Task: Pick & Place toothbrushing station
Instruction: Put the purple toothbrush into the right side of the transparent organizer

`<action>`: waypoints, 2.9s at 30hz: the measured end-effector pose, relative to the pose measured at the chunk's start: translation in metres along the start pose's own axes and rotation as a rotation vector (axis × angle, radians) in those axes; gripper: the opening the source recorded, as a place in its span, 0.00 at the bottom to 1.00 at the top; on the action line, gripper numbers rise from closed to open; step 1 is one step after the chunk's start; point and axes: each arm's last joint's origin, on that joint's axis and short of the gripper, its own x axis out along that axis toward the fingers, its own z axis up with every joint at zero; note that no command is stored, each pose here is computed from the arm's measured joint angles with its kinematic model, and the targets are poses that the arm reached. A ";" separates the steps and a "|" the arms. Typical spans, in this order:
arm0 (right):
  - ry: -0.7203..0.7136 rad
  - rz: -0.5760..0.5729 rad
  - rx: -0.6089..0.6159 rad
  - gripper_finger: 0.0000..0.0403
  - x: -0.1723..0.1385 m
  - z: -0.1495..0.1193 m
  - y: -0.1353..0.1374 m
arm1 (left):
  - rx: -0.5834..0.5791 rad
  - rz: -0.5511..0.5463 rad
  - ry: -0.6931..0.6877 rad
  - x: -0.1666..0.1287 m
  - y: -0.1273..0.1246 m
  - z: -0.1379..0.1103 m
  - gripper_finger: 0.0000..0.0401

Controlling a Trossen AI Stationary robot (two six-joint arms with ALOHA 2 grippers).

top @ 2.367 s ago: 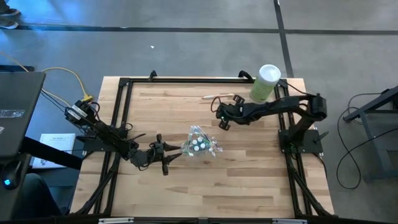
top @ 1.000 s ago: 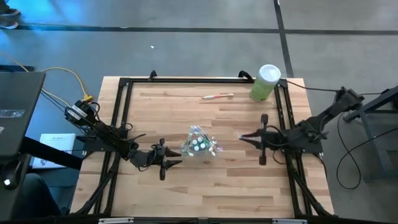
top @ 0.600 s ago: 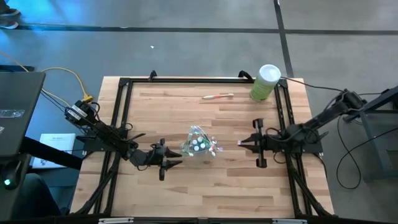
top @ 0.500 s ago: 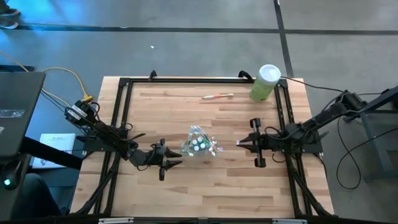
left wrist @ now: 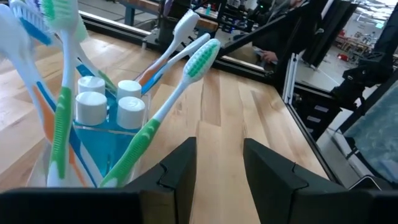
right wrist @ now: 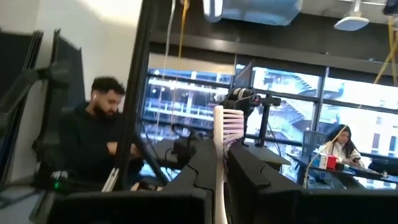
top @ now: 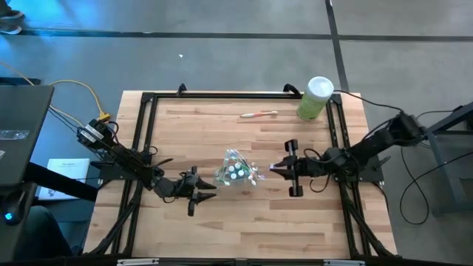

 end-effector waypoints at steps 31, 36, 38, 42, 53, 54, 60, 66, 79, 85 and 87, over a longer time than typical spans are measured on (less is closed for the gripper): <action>0.004 -0.015 0.045 0.02 0.015 -0.041 -0.028 | 0.002 0.002 0.002 0.000 0.000 0.000 0.32; 0.003 0.028 0.088 0.02 0.028 -0.048 -0.035 | 0.003 0.004 0.003 0.000 0.000 -0.001 0.32; 0.000 0.027 0.090 0.02 0.033 -0.049 -0.034 | 0.008 0.007 0.009 0.001 0.001 -0.002 0.32; 0.033 0.030 0.119 0.02 0.035 -0.058 -0.032 | 0.015 0.012 0.018 0.001 0.001 -0.004 0.32; 0.201 -0.145 0.178 0.02 0.029 -0.102 -0.025 | 0.028 0.023 0.034 0.001 0.003 -0.006 0.32; 0.214 -0.164 0.193 0.02 0.028 -0.106 -0.026 | 0.028 0.024 0.034 0.001 0.003 -0.006 0.32; 0.264 -0.262 0.208 0.03 0.024 -0.118 -0.020 | 0.036 0.030 0.045 0.001 0.004 -0.007 0.32; 0.271 -0.302 0.211 0.04 0.024 -0.116 -0.014 | 0.049 0.033 0.052 0.001 0.004 -0.008 0.32; 0.340 -0.347 0.199 0.32 0.022 -0.119 -0.010 | 0.117 0.033 0.057 0.001 0.004 -0.008 0.32; 0.362 -0.341 0.190 0.54 0.022 -0.115 -0.011 | 0.158 0.032 0.057 0.001 0.004 -0.008 0.32; 0.397 -0.339 0.180 0.59 0.022 -0.110 -0.012 | 0.181 0.031 0.057 0.001 0.004 -0.008 0.32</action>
